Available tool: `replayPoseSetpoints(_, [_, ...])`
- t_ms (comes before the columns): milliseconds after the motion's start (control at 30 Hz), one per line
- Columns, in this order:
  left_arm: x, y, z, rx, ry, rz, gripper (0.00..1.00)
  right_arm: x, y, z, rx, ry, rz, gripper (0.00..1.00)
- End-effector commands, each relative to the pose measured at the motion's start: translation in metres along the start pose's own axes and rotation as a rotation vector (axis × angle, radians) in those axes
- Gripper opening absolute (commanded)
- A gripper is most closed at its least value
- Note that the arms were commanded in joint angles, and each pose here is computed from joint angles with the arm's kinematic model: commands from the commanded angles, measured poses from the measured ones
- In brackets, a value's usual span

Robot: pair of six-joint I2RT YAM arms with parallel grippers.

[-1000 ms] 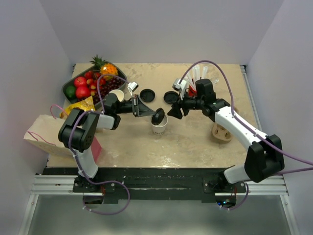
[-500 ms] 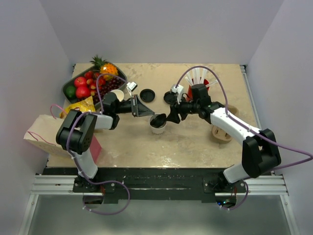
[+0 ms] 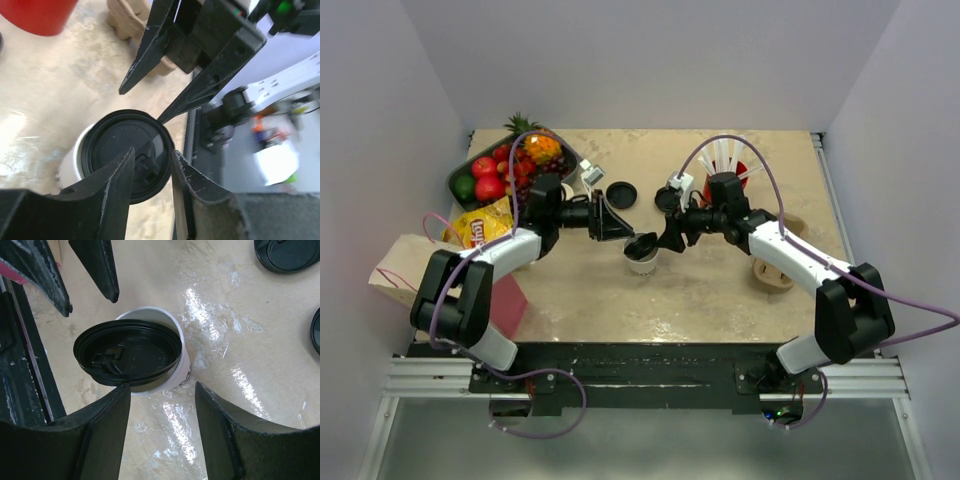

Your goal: Pack the takeout coffee

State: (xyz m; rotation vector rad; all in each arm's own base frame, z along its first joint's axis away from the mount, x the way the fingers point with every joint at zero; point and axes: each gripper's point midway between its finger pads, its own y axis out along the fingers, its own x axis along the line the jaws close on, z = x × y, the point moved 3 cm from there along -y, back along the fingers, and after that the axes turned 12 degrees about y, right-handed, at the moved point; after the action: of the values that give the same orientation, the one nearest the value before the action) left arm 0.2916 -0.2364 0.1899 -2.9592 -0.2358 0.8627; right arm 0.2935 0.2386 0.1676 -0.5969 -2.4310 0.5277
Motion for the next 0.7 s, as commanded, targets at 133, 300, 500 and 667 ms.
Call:
replayPoseSetpoints(133, [-0.004,0.014,0.003,0.168,0.429,-0.096,0.45,0.014,-0.006,-0.034,-0.095,-0.027,-0.032,0.58])
replayPoseSetpoints(300, [-0.01,0.029,0.007,0.213,0.498,-0.095,0.5,0.015,-0.006,-0.038,-0.1,-0.028,-0.031,0.58])
replayPoseSetpoints(500, [-0.009,0.033,0.007,0.253,0.537,-0.138,0.51,0.014,-0.007,-0.038,-0.104,-0.018,-0.028,0.58])
replayPoseSetpoints(667, [-0.007,0.037,0.003,0.274,0.567,-0.168,0.48,0.015,-0.006,-0.039,-0.106,-0.018,-0.029,0.59])
